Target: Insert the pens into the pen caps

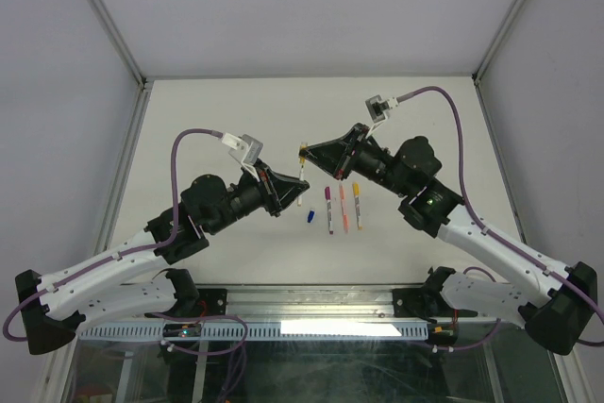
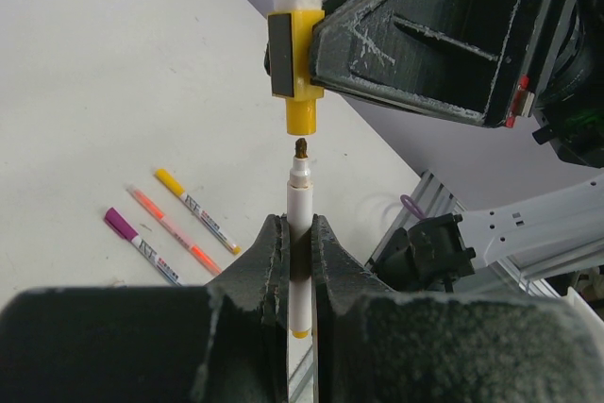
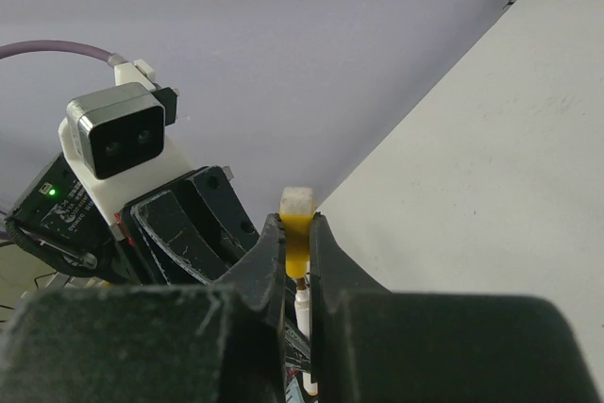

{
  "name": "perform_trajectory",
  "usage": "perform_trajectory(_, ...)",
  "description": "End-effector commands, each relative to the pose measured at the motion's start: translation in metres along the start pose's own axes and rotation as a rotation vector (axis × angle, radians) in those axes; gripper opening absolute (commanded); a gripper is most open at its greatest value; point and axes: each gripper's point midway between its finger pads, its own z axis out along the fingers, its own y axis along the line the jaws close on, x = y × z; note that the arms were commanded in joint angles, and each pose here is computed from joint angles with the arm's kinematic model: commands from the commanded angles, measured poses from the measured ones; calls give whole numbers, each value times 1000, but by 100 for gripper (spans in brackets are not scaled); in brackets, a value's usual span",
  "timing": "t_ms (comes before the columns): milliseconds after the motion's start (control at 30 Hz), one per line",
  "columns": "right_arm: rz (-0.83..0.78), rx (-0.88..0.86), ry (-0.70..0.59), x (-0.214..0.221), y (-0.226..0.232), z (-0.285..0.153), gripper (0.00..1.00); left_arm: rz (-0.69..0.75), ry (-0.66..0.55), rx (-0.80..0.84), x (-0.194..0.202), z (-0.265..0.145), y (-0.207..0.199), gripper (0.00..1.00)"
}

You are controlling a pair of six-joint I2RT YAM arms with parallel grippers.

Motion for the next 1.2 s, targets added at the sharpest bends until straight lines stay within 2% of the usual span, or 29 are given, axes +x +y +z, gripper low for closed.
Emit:
perform_trajectory(0,-10,-37,-8,-3,8,-1,0,6,-63,34,-18,-2,-10,0)
perform_trajectory(1167,17,28,62,21,-12,-8,0,6,-92,2,-28,2,-8,0)
